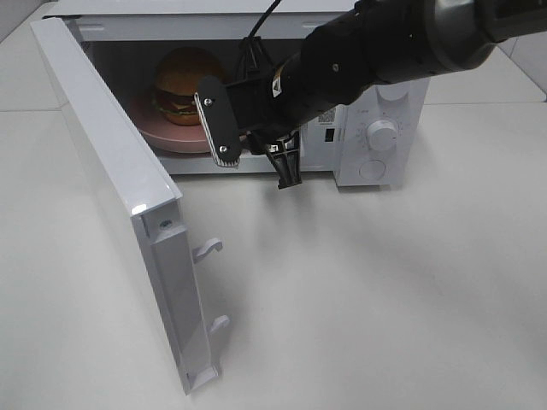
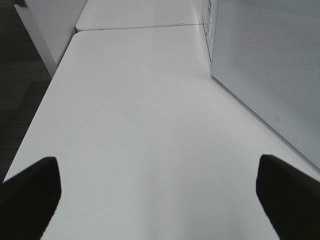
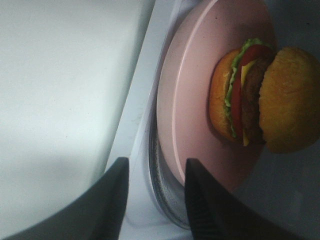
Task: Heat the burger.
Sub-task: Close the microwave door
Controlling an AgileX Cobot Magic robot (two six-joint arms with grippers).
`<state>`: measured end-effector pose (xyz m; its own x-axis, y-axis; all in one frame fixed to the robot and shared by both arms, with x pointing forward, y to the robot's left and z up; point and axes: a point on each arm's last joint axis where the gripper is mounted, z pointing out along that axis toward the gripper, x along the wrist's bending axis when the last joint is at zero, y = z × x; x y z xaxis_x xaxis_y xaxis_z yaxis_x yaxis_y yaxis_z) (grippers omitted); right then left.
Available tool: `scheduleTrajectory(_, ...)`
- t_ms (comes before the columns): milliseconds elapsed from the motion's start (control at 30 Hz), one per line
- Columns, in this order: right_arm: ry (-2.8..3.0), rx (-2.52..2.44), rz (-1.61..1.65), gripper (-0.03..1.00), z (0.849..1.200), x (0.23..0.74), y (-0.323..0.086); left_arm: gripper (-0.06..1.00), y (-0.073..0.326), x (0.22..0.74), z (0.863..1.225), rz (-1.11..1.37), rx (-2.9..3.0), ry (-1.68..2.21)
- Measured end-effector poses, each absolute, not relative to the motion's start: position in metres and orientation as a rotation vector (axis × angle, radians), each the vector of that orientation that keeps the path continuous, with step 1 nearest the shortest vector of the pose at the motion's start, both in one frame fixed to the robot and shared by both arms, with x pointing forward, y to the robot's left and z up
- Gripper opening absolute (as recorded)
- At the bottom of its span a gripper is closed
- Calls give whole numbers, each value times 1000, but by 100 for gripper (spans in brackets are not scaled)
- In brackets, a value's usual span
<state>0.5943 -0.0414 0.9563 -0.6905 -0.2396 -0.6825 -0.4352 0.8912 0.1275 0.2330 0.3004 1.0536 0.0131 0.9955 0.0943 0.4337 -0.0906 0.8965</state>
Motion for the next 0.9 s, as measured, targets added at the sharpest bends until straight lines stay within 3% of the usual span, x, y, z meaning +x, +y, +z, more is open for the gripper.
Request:
scheduleTrajectory(233,2321,-406,432,48,964,582,-49,99,300,233,1054,1041,1606,1494)
scheduleTrajectory(367,2279,-340,496,66,973,571,-56,99,300,233,1054,1041,1606,1494)
scheduleTrajectory(567,2261,-297,536,81,978,556,-66,99,300,233,1054,1041,1606,1494)
scheduleTrajectory(900,2289,-177,593,83,984,528,-87,99,300,233,1054,1041,1606,1494)
